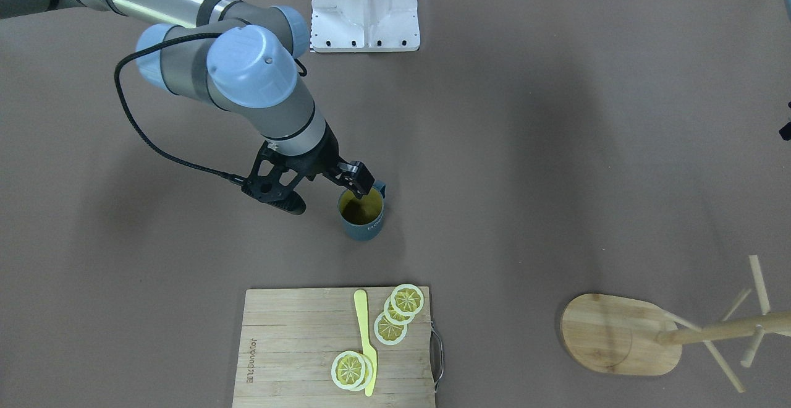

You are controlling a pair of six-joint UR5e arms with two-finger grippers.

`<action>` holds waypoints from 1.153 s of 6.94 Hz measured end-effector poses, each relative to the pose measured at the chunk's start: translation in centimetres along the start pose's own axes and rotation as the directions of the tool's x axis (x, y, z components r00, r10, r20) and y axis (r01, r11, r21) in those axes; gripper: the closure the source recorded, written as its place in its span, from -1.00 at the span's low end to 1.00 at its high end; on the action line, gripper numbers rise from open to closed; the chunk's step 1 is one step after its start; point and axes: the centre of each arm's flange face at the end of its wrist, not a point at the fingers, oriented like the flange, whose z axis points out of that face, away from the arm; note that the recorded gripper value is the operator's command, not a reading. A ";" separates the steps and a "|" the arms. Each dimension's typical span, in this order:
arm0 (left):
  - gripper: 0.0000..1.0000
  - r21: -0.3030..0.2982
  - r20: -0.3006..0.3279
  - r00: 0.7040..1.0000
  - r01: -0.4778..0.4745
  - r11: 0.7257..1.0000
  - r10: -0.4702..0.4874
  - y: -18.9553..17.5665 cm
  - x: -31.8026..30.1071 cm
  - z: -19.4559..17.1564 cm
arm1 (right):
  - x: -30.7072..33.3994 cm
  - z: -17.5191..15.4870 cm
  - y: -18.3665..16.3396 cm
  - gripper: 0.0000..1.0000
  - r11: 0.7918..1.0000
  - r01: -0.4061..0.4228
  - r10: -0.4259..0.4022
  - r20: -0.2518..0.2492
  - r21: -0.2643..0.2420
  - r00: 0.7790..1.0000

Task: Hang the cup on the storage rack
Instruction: 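Raise the right gripper away from the mug while the left arm reaches in, then move the left gripper to the blue mug's handle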

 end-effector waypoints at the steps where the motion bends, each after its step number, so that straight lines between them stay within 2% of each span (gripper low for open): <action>1: -0.96 0.006 -0.041 0.998 -0.041 0.999 0.041 -0.4 4.4 -0.3 | 2.2 -1.9 -1.5 -1.00 1.000 -0.003 0.003 0.017 -0.004 1.000; 3: -0.96 -0.005 -0.120 0.991 -0.056 0.998 0.055 -1.5 16.2 1.1 | 5.4 -4.1 -4.1 -1.00 1.000 0.008 -0.008 0.030 -0.007 1.000; 4: -0.96 0.008 -0.125 0.986 -0.107 0.994 0.107 -1.6 22.6 2.7 | 6.5 -4.5 -5.0 -1.00 1.000 0.010 -0.010 0.029 -0.005 1.000; 5: -0.94 0.023 -0.111 0.981 -0.157 0.987 0.158 -1.3 28.6 5.5 | 7.6 -4.3 -5.7 -1.00 1.000 0.021 -0.021 0.021 -0.001 1.000; 6: -0.94 0.033 -0.100 0.981 -0.166 0.986 0.168 -0.9 34.5 9.1 | 8.7 -4.1 -6.4 -1.00 0.999 0.035 -0.035 0.013 0.002 0.999; 8: -0.94 0.065 -0.084 0.987 -0.132 0.989 0.137 1.1 46.8 16.6 | 11.8 -4.5 -8.7 -1.00 0.999 0.049 -0.049 -0.003 0.018 0.999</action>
